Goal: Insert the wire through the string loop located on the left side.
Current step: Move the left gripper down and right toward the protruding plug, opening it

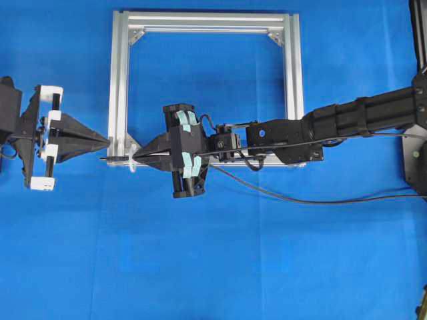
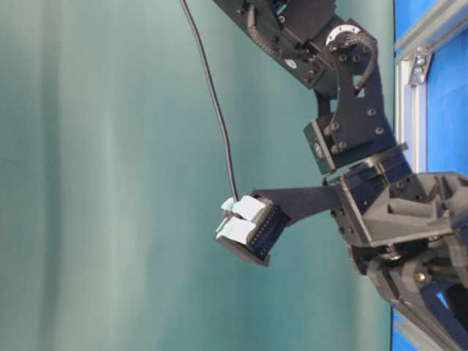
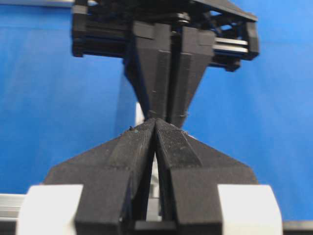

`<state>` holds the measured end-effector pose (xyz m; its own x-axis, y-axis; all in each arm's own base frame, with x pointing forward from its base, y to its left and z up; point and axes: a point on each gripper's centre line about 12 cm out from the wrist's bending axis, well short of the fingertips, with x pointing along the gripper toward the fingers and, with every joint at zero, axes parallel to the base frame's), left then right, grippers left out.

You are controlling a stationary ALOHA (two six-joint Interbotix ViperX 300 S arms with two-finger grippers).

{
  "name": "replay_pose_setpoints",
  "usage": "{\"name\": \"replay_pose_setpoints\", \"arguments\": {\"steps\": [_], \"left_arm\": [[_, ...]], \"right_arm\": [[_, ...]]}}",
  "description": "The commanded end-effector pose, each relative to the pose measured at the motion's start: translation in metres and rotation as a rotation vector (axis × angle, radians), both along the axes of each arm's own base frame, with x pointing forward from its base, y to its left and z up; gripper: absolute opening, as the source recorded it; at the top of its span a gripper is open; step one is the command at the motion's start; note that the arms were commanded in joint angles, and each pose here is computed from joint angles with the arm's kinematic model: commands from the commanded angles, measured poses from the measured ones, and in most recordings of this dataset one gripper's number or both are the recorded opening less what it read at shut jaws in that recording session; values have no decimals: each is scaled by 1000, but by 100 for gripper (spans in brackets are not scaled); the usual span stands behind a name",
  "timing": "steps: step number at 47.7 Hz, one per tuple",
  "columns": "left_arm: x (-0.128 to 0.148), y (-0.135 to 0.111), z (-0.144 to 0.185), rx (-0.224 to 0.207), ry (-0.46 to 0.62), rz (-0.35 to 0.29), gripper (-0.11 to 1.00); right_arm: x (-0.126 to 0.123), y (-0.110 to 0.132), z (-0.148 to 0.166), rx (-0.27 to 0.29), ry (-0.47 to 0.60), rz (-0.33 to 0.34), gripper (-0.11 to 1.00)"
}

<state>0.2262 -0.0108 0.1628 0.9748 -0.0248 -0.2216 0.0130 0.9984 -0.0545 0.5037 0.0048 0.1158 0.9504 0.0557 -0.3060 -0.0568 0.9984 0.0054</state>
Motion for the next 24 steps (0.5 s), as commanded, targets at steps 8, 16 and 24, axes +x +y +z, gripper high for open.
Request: {"name": "replay_pose_setpoints", "arguments": {"steps": [8, 16, 24], "left_arm": [[5, -3, 2, 5, 11, -12, 0], [5, -3, 1, 4, 14, -12, 0], [5, -3, 1, -1, 12, -11, 4]], "right_arm": [[5, 0, 19, 4, -49, -2, 0], [5, 0, 19, 4, -47, -2, 0], [5, 1, 19, 4, -47, -1, 0]]}}
